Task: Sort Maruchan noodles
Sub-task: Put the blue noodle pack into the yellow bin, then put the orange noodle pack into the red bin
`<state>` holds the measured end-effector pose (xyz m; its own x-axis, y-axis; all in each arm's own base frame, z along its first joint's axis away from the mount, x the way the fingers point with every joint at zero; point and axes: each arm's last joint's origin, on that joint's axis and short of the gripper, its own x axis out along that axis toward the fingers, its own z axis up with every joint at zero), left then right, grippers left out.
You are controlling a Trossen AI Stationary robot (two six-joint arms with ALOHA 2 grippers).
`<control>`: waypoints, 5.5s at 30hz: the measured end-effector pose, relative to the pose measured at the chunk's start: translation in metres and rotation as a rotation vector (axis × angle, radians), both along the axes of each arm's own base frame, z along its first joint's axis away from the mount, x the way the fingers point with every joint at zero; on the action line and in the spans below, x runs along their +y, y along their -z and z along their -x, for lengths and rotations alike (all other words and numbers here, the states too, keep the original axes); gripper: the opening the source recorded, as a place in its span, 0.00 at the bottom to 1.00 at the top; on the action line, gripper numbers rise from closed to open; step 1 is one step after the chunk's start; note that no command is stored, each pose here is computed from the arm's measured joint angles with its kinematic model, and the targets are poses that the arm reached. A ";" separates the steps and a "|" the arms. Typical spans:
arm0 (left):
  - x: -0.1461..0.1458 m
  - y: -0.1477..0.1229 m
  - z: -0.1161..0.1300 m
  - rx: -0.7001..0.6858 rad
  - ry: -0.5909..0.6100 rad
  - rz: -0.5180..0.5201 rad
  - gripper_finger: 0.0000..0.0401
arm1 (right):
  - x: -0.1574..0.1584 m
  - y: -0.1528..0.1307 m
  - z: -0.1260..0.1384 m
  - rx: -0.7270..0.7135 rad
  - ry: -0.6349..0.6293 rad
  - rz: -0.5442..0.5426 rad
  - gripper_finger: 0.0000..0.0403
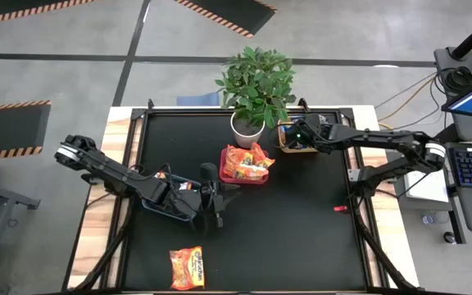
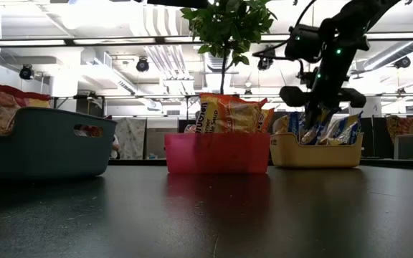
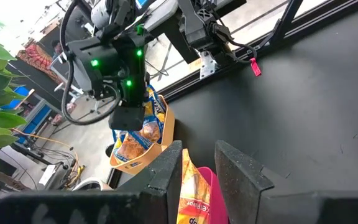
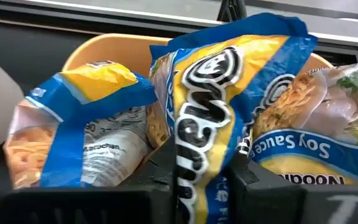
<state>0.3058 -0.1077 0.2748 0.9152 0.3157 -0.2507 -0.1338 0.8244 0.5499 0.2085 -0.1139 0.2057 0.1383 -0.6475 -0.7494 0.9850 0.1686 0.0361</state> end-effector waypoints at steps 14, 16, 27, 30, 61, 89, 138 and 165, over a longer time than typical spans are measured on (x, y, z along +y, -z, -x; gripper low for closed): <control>-0.006 -0.001 0.004 -0.029 -0.080 0.001 0.20 | -0.004 -0.015 0.028 0.102 0.007 0.005 0.49; -0.009 -0.002 0.006 -0.045 -0.109 0.017 0.20 | 0.000 -0.019 0.033 0.097 0.002 0.000 0.51; -0.033 -0.004 0.017 -0.157 -0.108 0.266 0.20 | 0.013 -0.050 0.054 -0.015 -0.095 0.066 0.40; -0.038 -0.004 0.019 -0.166 -0.096 0.301 0.20 | 0.012 -0.052 0.053 -0.023 -0.106 0.081 0.29; -0.058 -0.004 0.030 -0.189 -0.053 0.417 0.20 | -0.010 0.010 0.002 0.201 -0.148 -0.052 0.03; -0.065 -0.004 0.034 -0.200 -0.041 0.483 0.20 | 0.013 0.002 0.028 0.194 -0.153 -0.049 0.03; -0.104 0.022 0.070 0.127 -0.210 1.576 0.20 | 0.127 -0.060 0.021 -0.540 -1.285 0.930 0.03; -0.199 0.017 0.021 0.739 -1.038 1.291 0.20 | 0.122 -0.060 0.021 -0.518 -1.269 0.950 0.02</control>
<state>0.2848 -0.3064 0.2580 0.0937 -0.0772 -0.9926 -0.8667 0.4843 -0.1195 0.1874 0.0083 0.2657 0.9885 -0.1048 0.1086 0.1318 0.9499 -0.2833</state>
